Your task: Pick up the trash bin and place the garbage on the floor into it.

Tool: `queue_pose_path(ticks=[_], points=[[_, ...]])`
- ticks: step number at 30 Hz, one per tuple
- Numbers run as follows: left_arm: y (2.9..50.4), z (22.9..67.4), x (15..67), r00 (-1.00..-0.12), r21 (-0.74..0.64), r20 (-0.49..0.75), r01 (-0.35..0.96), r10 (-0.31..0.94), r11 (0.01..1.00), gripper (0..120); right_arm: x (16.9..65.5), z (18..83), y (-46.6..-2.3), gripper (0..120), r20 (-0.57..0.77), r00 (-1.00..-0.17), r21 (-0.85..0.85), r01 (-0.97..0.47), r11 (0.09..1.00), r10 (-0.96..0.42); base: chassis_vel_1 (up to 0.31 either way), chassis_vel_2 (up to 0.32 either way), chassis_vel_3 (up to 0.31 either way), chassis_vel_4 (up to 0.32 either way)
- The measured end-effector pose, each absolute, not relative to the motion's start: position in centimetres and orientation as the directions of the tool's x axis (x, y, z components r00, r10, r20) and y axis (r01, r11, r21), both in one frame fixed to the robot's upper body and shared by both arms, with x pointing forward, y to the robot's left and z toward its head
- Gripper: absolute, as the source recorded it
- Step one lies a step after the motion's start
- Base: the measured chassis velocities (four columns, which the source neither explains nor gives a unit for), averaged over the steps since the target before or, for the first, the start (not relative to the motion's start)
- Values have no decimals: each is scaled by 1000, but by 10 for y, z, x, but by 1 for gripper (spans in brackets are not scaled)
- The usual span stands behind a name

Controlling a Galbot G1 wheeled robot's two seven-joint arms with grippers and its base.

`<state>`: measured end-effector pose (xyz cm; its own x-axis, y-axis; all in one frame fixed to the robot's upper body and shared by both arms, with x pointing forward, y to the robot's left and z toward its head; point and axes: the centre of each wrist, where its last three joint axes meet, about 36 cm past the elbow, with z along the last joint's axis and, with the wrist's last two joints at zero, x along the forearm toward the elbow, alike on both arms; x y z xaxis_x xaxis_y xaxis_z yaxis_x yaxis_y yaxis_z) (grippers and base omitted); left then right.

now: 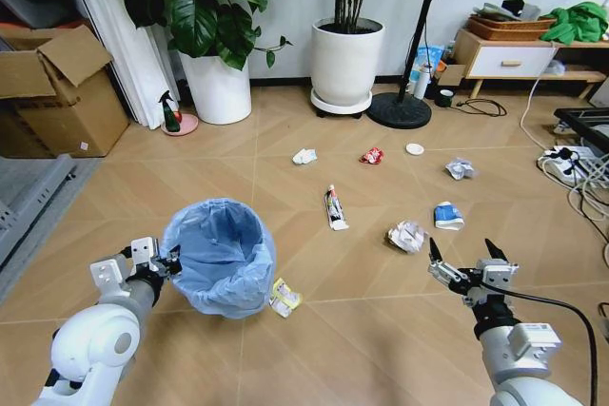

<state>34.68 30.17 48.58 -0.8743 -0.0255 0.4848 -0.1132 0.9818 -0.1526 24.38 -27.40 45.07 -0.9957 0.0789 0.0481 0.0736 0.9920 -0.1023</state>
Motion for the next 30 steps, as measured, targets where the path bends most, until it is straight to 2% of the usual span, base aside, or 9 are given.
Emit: queue_pose_path(ticks=[15,23,30], points=[[302,485,350,-876,-155,482,-112,-24,981,0,245,445,-274,100,55,-995,-101,74,992,80,-20,143,21,-157],[305,483,360,-877,-157,480,-106,-18,982,0,252,432,-281,100,93,-995,-111,36,993,47,0,20,1,-16],[308,486,365,-881,-154,472,-105,-20,982,0,271,422,-290,100,152,-987,-100,-71,992,-55,0,0,0,0]])
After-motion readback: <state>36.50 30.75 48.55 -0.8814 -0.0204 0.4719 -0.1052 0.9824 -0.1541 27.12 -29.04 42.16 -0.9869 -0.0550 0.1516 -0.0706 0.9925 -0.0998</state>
